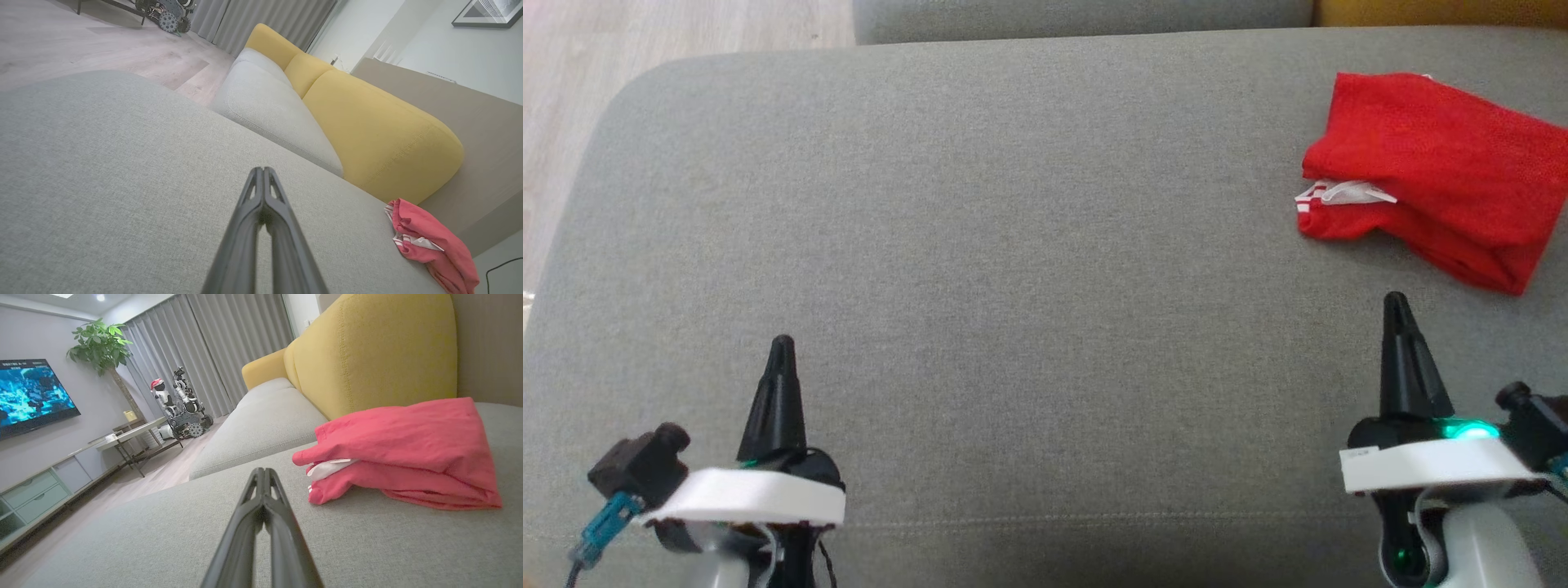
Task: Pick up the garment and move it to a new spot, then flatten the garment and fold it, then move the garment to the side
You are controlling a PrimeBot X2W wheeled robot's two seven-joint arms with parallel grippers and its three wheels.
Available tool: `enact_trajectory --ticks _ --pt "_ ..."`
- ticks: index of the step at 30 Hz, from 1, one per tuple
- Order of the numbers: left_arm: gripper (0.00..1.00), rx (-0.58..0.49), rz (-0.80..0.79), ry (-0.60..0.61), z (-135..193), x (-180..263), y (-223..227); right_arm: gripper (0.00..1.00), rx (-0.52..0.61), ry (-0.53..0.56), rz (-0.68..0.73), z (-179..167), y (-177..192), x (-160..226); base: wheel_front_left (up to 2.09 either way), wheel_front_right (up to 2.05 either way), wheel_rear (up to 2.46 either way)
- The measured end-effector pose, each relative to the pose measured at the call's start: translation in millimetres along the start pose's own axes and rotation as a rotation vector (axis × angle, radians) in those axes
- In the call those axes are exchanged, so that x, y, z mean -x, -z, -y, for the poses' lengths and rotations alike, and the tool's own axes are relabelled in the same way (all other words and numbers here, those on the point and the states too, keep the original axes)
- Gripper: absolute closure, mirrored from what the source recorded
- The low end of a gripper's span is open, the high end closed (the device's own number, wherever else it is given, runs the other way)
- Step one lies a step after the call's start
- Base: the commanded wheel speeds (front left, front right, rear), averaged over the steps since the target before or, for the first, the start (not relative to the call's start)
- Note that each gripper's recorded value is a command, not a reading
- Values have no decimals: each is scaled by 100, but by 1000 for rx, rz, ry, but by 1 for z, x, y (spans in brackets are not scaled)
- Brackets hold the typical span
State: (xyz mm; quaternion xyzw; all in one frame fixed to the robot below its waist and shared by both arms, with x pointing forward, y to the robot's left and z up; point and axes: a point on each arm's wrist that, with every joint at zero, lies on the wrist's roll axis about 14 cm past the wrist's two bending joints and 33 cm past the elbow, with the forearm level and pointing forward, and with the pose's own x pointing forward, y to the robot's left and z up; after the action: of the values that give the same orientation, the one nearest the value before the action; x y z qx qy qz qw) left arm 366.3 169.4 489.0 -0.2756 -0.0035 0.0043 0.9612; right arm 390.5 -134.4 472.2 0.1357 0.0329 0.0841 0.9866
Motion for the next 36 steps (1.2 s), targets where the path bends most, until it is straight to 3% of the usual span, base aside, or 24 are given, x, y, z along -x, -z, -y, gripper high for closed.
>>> enact_trajectory --ticks 36 --pt "100 343 -55 -61 -13 -1 6 100 -438 115 20 27 -8 8 0 0 0"
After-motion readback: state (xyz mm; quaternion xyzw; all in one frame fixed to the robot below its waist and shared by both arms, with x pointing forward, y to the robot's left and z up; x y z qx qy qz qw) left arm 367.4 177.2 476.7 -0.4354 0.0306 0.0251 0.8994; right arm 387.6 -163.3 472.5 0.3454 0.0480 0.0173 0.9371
